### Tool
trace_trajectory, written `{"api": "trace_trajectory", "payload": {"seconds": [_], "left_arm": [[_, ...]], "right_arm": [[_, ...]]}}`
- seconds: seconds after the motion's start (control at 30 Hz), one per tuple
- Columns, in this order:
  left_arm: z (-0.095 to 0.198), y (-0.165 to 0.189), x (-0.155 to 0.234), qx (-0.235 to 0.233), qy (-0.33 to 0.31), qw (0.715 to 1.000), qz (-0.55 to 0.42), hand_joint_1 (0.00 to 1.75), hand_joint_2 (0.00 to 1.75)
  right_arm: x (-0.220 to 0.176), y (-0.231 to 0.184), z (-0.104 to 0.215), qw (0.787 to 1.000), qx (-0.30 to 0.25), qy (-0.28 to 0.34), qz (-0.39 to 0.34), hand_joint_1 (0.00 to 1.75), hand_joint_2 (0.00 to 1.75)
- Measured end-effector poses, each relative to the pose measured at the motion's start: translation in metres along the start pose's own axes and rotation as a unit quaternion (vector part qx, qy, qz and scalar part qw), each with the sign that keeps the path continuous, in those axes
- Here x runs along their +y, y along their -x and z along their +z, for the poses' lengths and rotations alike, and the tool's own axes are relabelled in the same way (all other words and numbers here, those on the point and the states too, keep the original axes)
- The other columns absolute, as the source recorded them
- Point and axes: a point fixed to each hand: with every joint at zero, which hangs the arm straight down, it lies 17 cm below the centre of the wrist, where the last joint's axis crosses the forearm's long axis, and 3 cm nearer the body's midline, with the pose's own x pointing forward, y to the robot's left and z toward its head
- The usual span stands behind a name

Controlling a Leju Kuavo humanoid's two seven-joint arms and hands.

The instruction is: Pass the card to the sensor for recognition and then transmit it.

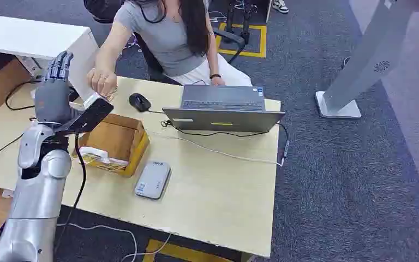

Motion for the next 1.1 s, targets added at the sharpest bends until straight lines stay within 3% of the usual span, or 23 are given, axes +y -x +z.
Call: {"api": "trace_trajectory", "payload": {"seconds": [0.23, 0.27, 0.43, 1.1], "left_arm": [[-0.028, -0.014, 0.017, -0.028, -0.025, 0.993, -0.115, 0.00, 1.75], [-0.031, -0.014, 0.019, -0.030, -0.029, 0.990, -0.131, 1.75, 1.75], [-0.036, -0.017, 0.023, -0.040, -0.035, 0.984, -0.169, 1.75, 1.75], [-0.037, -0.013, 0.017, -0.049, -0.020, 0.986, -0.161, 1.75, 1.75]], "right_arm": [[-0.003, 0.004, 0.000, 0.999, 0.006, 0.010, 0.031, 0.00, 1.75], [-0.003, 0.005, -0.001, 0.999, 0.008, 0.011, 0.034, 0.00, 1.75], [-0.005, 0.006, -0.001, 0.999, 0.009, 0.015, 0.044, 0.00, 1.75], [-0.006, 0.004, -0.001, 0.999, 0.005, 0.016, 0.047, 0.00, 1.75]]}}
